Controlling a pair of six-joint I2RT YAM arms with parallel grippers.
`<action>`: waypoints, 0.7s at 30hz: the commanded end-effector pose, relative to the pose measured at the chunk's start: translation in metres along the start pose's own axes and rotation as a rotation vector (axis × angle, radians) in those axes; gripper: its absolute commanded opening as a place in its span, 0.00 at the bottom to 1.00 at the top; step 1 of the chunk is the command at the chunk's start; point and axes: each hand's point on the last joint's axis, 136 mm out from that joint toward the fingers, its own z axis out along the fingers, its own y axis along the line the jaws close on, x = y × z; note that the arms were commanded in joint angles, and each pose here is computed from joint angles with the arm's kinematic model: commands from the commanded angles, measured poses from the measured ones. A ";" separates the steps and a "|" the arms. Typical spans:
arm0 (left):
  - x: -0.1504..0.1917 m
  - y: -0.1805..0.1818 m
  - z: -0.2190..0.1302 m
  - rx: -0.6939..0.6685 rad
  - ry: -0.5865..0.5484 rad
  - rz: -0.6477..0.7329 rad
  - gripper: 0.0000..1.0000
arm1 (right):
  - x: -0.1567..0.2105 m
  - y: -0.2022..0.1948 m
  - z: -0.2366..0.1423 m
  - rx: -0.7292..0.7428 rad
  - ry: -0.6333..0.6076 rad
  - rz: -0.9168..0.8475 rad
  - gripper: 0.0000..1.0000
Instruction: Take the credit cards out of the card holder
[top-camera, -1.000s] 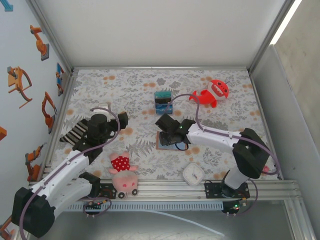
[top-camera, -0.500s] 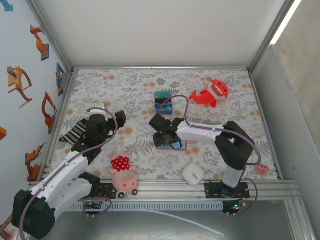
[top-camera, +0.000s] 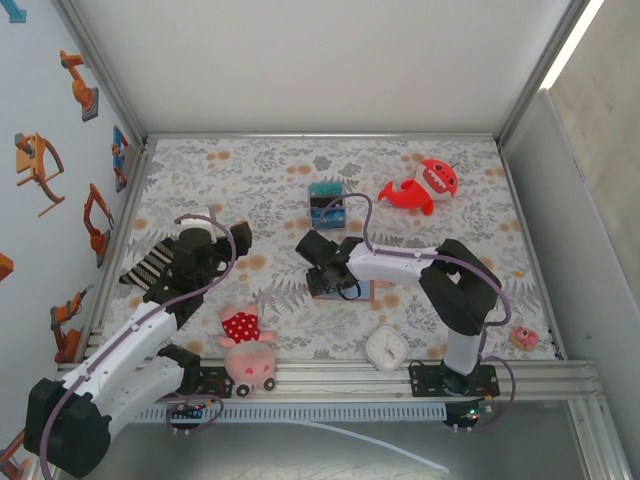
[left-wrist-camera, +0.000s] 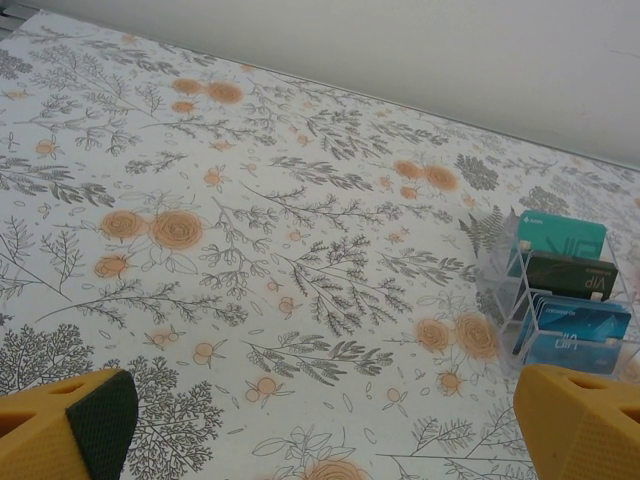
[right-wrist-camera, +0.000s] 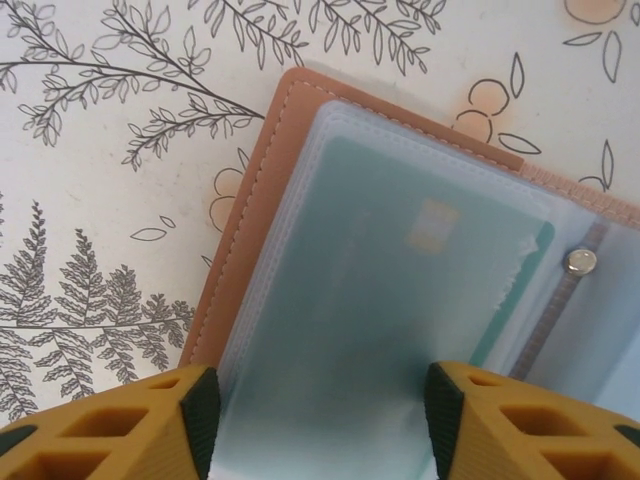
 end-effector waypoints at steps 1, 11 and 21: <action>-0.001 0.002 0.000 -0.010 0.001 -0.014 0.97 | 0.014 -0.004 0.008 0.000 0.037 -0.007 0.51; -0.003 -0.002 -0.002 0.009 0.003 -0.018 0.97 | 0.014 -0.004 0.001 -0.063 0.016 -0.002 0.40; -0.013 -0.005 -0.012 0.036 -0.025 -0.037 0.97 | 0.015 0.026 -0.007 -0.212 0.027 -0.111 0.28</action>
